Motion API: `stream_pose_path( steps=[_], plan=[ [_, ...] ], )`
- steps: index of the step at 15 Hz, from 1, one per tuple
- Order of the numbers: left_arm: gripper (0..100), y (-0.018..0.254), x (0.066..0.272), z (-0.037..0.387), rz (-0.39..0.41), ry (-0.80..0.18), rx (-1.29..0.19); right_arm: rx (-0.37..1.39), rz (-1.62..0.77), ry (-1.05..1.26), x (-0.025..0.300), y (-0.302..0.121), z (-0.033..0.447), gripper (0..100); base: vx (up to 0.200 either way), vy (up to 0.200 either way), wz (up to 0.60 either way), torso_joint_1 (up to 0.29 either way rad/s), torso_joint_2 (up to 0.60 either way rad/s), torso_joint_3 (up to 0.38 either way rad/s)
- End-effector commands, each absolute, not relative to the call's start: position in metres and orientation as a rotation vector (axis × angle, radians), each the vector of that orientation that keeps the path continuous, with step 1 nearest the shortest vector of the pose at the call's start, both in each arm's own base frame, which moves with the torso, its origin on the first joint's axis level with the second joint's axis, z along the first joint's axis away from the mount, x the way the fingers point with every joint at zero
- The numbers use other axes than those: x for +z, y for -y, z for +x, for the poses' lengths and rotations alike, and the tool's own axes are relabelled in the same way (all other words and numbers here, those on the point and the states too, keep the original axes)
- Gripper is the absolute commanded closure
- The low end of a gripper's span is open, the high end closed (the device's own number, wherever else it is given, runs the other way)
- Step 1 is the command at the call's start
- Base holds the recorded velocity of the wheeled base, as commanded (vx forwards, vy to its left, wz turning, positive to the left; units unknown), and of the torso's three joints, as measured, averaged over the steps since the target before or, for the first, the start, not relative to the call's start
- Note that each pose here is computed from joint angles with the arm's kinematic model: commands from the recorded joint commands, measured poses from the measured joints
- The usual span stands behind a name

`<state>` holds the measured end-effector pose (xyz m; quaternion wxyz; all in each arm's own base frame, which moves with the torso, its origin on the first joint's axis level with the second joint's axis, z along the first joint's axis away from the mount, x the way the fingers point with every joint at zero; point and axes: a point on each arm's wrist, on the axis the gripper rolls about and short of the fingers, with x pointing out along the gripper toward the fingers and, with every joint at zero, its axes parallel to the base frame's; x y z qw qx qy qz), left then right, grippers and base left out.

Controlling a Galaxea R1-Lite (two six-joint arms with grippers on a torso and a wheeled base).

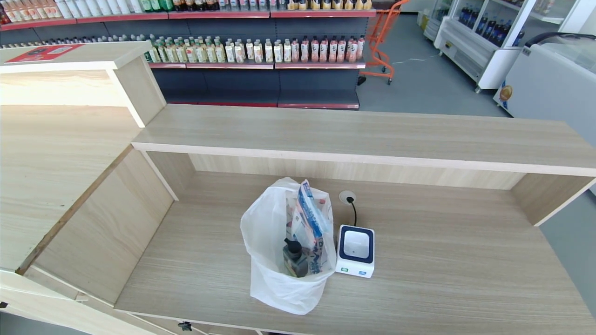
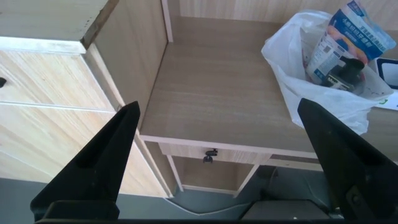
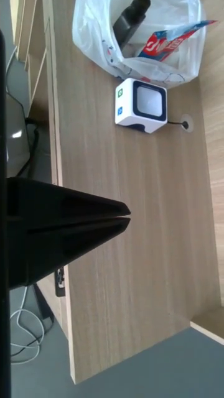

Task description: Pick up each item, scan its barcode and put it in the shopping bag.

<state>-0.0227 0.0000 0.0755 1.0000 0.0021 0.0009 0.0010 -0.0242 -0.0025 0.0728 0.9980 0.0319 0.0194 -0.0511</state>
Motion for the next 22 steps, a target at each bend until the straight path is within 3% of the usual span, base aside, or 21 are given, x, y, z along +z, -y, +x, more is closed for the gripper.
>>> stream_pose_path(
  steps=[1, 3, 22],
  plan=[
    [0, 0.0, 0.0755, -0.0227, 0.005, -0.002, 0.002, -0.103, 0.063, -0.043, 0.0729, 0.0025, -0.024, 100, 0.0, -0.2, 0.0, 0.012, 0.01, 0.002],
    [0, 0.0, 0.0755, -0.0227, 0.005, -0.002, 0.002, -0.103, 0.065, -0.043, 0.0729, 0.0025, -0.024, 100, 0.0, -0.2, 0.0, 0.005, 0.0, 0.005],
    [0, 0.0, 0.0755, -0.0227, 0.002, -0.002, 0.003, -0.103, 0.065, -0.043, 0.0729, 0.0025, -0.024, 100, 0.0, 0.0, 0.0, 0.0, 0.0, 0.0]
  ],
)
